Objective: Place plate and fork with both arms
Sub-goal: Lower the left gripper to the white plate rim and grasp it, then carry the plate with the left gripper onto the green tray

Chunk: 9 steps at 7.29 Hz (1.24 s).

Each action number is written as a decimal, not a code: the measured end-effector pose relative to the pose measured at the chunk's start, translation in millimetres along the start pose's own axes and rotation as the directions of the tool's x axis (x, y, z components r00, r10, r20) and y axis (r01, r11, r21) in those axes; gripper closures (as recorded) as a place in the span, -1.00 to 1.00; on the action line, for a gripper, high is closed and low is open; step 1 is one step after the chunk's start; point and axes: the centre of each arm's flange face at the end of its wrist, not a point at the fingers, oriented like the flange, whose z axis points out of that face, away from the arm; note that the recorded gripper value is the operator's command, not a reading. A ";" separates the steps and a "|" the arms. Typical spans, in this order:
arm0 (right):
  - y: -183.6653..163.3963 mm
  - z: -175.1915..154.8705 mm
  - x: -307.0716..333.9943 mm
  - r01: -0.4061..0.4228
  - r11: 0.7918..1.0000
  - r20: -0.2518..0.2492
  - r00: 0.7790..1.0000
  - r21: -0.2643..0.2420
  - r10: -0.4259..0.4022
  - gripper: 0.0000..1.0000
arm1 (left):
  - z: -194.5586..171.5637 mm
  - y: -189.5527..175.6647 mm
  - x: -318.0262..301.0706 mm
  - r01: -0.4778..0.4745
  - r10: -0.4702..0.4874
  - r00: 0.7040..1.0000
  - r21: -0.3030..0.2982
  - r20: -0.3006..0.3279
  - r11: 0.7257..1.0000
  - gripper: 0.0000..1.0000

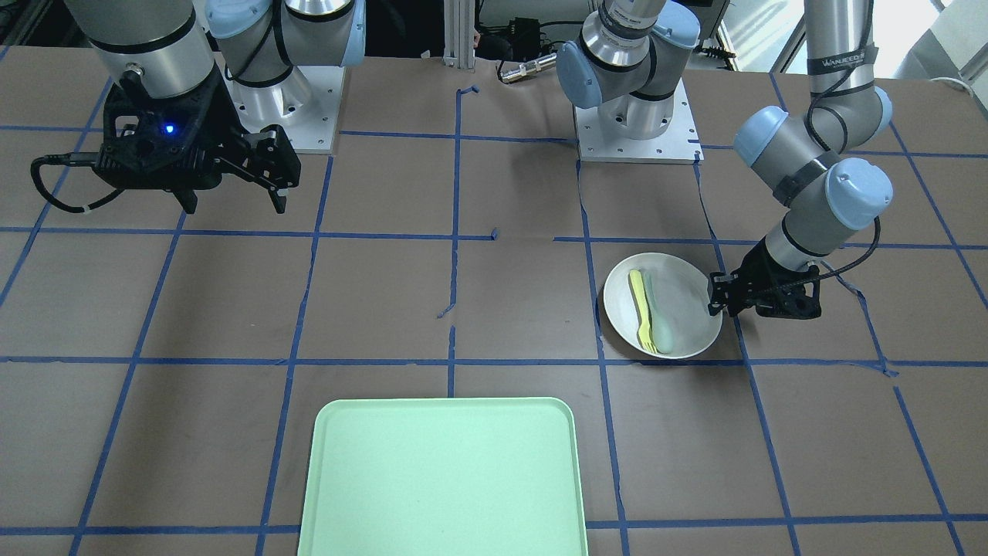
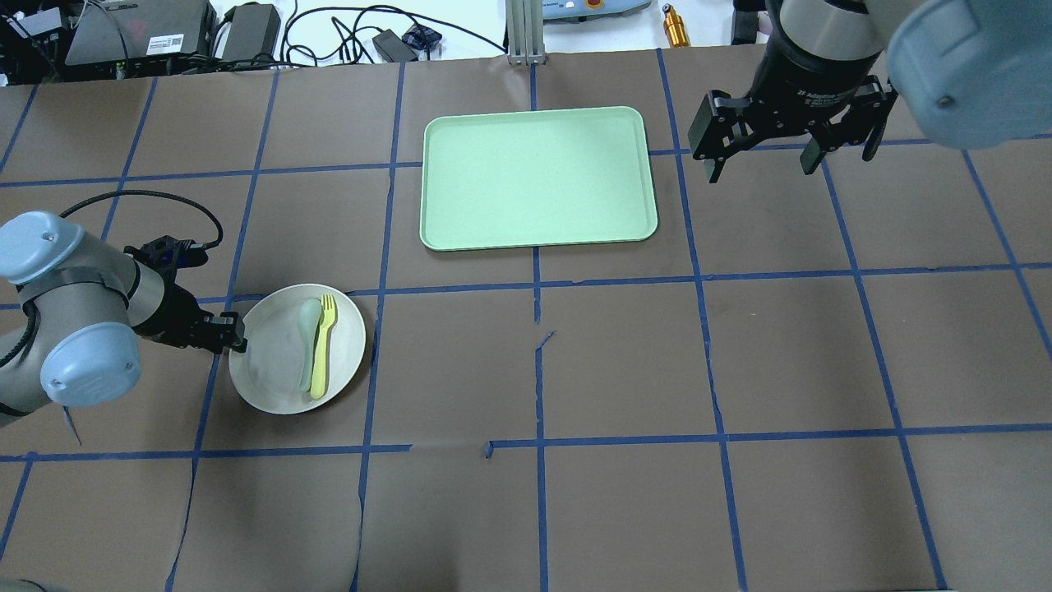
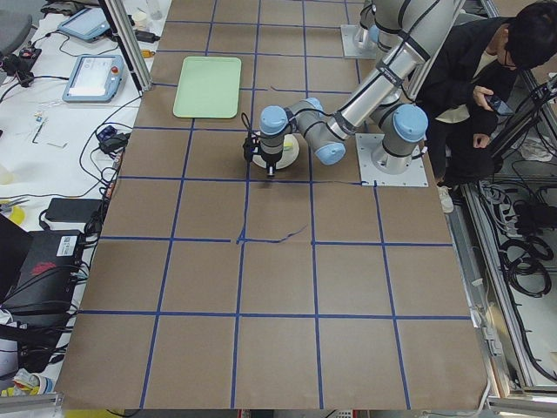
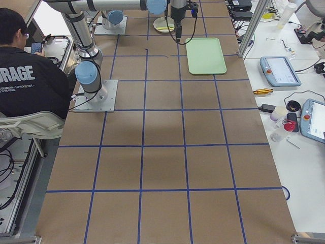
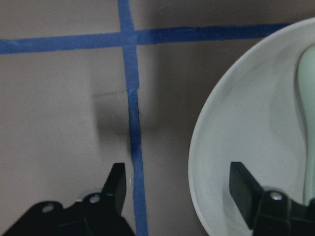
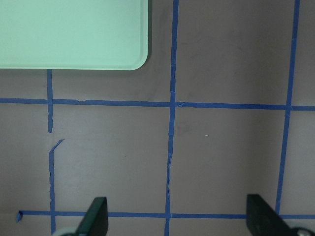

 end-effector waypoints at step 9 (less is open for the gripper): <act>-0.3 0.8 -0.4 0.001 1.000 -0.001 1.000 -0.002 -0.001 -1.00 | -41.3 -198.2 135.6 -0.078 0.098 0.954 0.083 -0.283 0.994 1.00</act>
